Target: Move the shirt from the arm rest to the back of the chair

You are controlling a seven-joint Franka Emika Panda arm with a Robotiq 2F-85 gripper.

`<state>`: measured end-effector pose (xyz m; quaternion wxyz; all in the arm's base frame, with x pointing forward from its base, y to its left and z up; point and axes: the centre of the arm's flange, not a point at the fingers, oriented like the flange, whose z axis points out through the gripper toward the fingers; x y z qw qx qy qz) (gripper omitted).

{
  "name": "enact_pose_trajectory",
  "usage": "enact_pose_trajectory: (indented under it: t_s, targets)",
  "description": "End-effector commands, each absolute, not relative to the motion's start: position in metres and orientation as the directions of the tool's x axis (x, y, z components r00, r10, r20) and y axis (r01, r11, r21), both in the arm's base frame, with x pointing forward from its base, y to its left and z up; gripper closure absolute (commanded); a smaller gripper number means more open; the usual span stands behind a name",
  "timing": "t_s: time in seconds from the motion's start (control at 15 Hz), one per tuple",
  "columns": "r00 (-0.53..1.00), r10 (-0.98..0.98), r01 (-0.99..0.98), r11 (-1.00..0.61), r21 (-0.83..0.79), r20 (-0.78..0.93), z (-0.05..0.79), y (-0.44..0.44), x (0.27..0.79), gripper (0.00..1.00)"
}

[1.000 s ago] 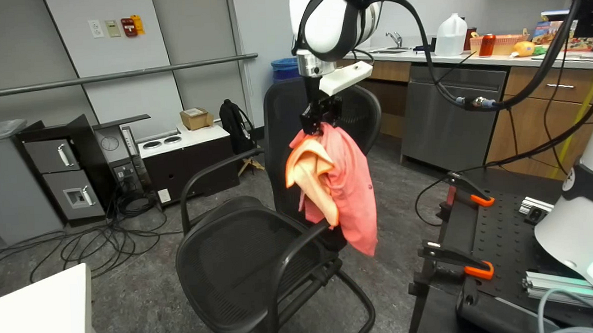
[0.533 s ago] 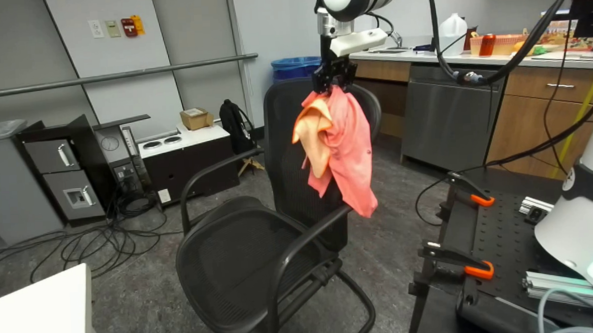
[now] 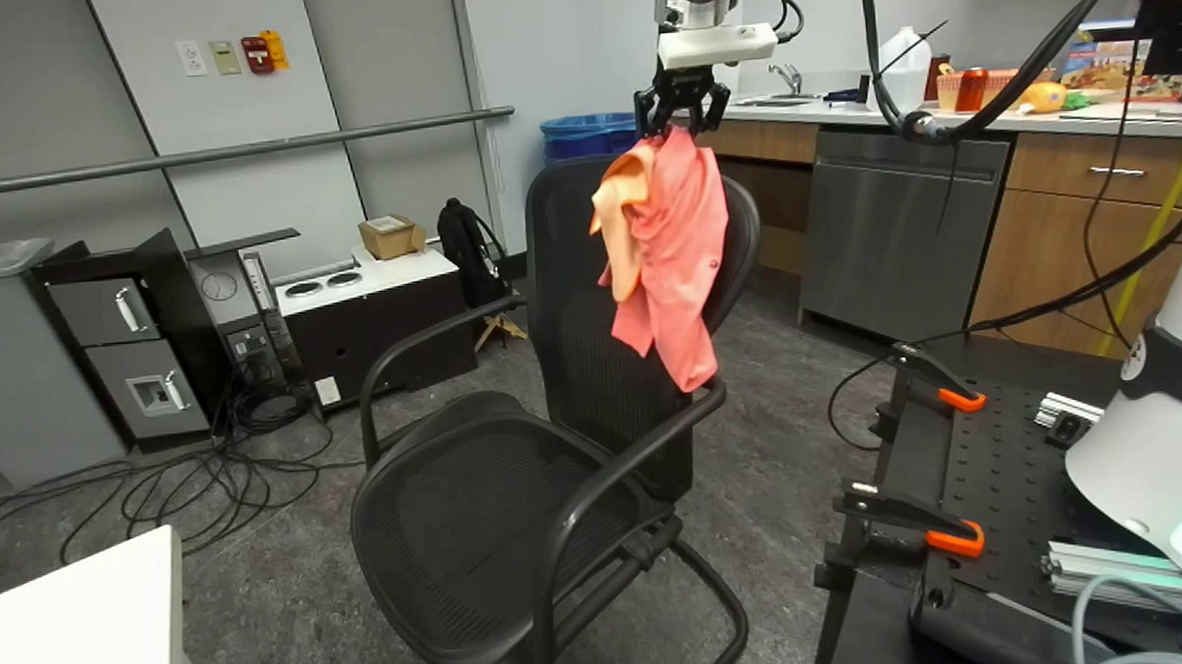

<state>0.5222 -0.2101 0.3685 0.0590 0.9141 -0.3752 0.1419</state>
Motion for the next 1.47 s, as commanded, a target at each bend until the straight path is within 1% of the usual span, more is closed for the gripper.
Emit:
enact_pose_trajectory:
  t_s: [0.0, 0.33, 0.6, 0.73, 0.93, 1.0, 1.07, 1.13, 1.33, 1.4]
  targets:
    - [0.565, -0.754, -0.790, -0.611, -0.044, 0.335, 0.397, -0.236, 0.524, 0.95]
    - [0.415, -0.823, -0.871, -0.482, -0.092, 0.389, 0.423, -0.258, 0.520, 0.95]
    - [0.306, -0.852, -0.919, -0.381, -0.101, 0.424, 0.430, -0.276, 0.514, 0.95]
    - [0.271, -0.856, -0.936, -0.341, -0.089, 0.440, 0.426, -0.280, 0.511, 0.95]
    - [0.271, -0.861, -0.944, -0.324, -0.055, 0.431, 0.414, -0.282, 0.511, 0.95]
    - [0.279, -0.865, -0.945, -0.325, -0.043, 0.418, 0.408, -0.295, 0.514, 0.55]
    - [0.291, -0.867, -0.943, -0.331, -0.031, 0.405, 0.403, -0.294, 0.513, 0.53]
    - [0.299, -0.867, -0.943, -0.334, -0.020, 0.398, 0.399, -0.295, 0.512, 0.48]
    - [0.314, -0.866, -0.941, -0.339, 0.004, 0.389, 0.388, -0.298, 0.509, 0.23]
    - [0.317, -0.866, -0.940, -0.341, 0.007, 0.386, 0.385, -0.294, 0.509, 0.17]
